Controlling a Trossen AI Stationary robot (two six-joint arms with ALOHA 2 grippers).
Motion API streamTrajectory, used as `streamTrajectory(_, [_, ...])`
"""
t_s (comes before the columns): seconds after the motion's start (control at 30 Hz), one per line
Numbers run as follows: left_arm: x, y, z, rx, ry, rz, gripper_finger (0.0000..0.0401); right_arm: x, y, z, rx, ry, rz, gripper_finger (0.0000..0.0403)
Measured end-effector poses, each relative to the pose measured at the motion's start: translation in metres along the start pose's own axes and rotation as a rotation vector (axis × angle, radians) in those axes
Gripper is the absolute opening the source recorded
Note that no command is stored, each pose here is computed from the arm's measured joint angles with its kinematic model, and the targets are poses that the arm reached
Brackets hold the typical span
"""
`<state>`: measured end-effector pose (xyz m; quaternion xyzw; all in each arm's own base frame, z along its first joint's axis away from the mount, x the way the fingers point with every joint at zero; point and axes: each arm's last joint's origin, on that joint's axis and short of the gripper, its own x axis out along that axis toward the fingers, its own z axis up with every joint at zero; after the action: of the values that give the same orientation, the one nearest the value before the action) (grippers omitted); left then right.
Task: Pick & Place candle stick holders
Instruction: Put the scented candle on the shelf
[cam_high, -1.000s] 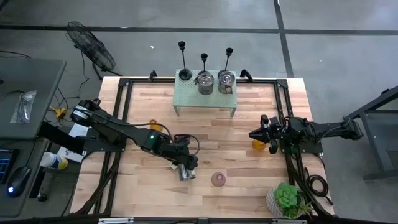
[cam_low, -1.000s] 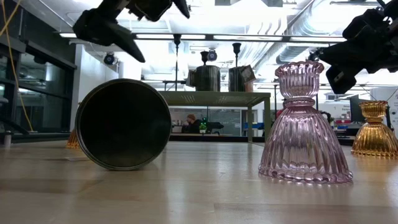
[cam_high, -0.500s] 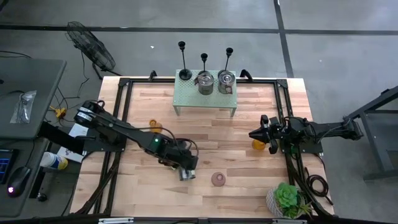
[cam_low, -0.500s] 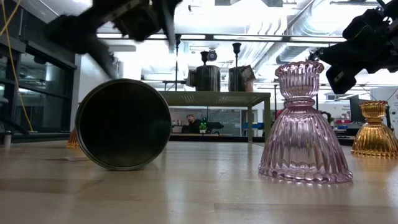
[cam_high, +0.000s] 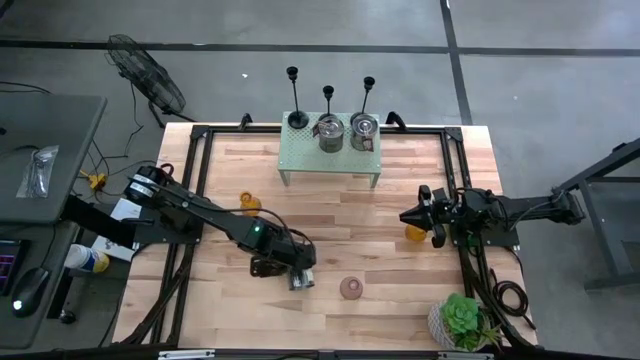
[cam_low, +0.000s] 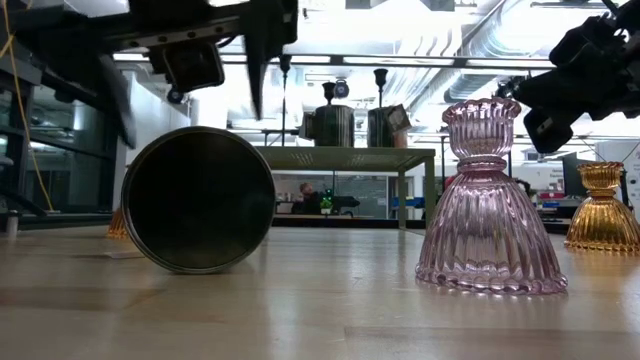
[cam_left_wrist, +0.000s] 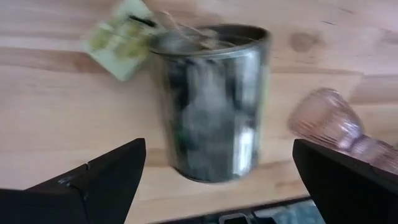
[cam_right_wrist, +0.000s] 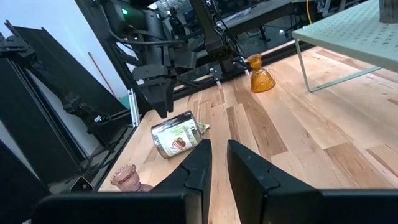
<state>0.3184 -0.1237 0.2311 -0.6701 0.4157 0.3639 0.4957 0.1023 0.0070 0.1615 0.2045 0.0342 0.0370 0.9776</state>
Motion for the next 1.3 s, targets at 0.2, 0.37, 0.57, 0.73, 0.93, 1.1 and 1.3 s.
streamTrajectory(0.2, [0.0,0.003,0.002,-0.02,-0.017,0.032,0.04,0.0,0.0,-0.001,0.0,0.006,-0.002,0.0044])
streamTrajectory(0.37, [0.012,0.001,0.001,-0.015,-0.018,0.036,0.04,0.001,0.0,-0.001,0.0,0.008,-0.003,0.0044])
streamTrajectory(0.57, [0.021,0.0,0.004,-0.019,-0.017,0.059,0.04,0.001,0.0,-0.001,0.0,0.008,-0.003,0.0044])
streamTrajectory(0.73, [0.021,-0.005,0.01,-0.031,-0.076,0.009,0.04,0.001,0.0,-0.001,0.0,0.01,-0.004,0.0044])
streamTrajectory(0.93, [0.037,-0.007,0.01,-0.033,-0.062,0.017,0.04,0.001,0.0,-0.001,0.0,0.011,-0.004,0.0044])
streamTrajectory(1.1, [0.05,-0.008,0.01,0.009,-0.041,0.029,0.04,0.001,-0.001,-0.001,0.0,0.016,-0.007,0.0044])
streamTrajectory(1.3, [0.064,-0.007,0.011,0.079,-0.041,0.051,0.04,0.002,-0.001,-0.003,0.001,0.033,-0.014,0.0044])
